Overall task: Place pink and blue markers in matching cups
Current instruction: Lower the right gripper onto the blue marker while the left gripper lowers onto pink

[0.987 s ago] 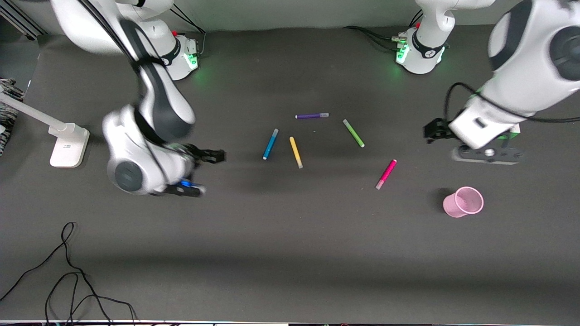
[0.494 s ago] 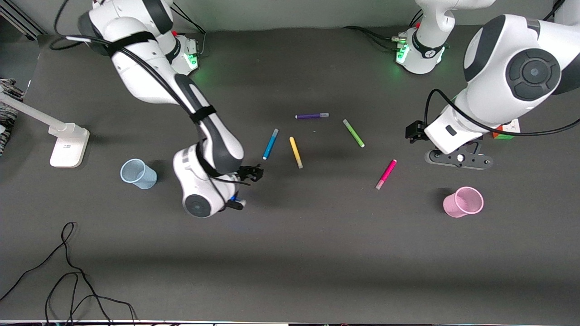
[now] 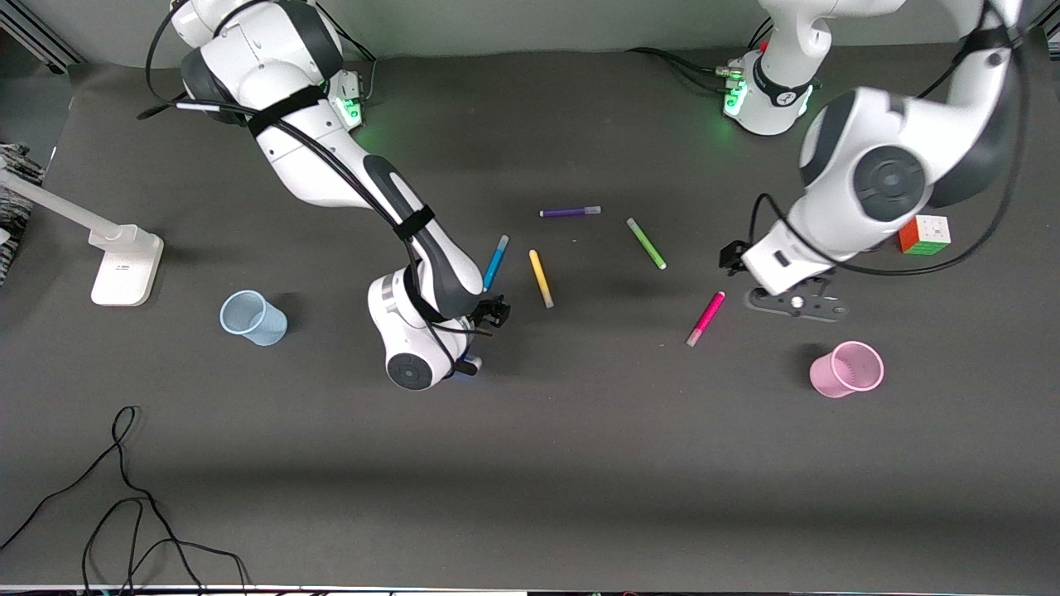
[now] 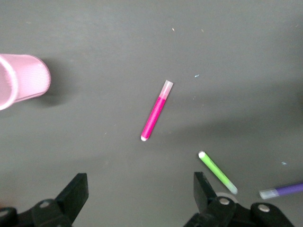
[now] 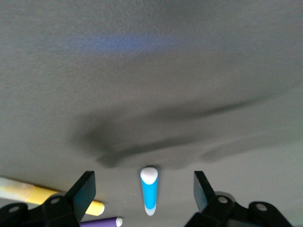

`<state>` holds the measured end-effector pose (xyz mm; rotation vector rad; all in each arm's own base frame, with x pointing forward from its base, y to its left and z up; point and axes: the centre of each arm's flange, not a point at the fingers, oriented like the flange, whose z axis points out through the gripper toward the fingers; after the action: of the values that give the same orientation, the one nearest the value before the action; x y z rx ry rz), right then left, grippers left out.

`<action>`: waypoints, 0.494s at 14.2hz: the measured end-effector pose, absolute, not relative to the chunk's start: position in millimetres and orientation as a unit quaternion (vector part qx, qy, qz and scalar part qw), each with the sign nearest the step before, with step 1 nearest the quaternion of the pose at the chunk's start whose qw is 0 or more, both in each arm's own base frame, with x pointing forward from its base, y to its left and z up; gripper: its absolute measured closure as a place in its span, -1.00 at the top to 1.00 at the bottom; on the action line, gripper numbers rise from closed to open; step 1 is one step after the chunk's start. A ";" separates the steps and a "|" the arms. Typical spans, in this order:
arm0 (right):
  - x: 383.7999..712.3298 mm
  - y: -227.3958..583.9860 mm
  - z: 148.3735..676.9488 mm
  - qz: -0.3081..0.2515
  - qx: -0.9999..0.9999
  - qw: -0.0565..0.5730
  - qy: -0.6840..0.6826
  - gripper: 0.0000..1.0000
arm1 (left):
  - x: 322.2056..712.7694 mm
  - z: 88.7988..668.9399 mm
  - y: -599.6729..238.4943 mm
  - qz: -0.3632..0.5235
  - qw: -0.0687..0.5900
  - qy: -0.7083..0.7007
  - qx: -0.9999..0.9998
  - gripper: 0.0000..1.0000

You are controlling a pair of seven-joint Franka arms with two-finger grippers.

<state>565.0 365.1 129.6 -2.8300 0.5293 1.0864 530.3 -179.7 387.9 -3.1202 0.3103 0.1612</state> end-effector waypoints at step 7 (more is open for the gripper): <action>562.0 369.9 130.8 0.358 -0.918 0.033 0.167 -0.04 | 492.8 254.3 -176.1 0.047 0.010 0.153 -0.987 0.90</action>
<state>562.0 369.9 130.8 -2.8242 0.5141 1.1027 492.8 -176.1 254.3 -3.0814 0.4762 0.1452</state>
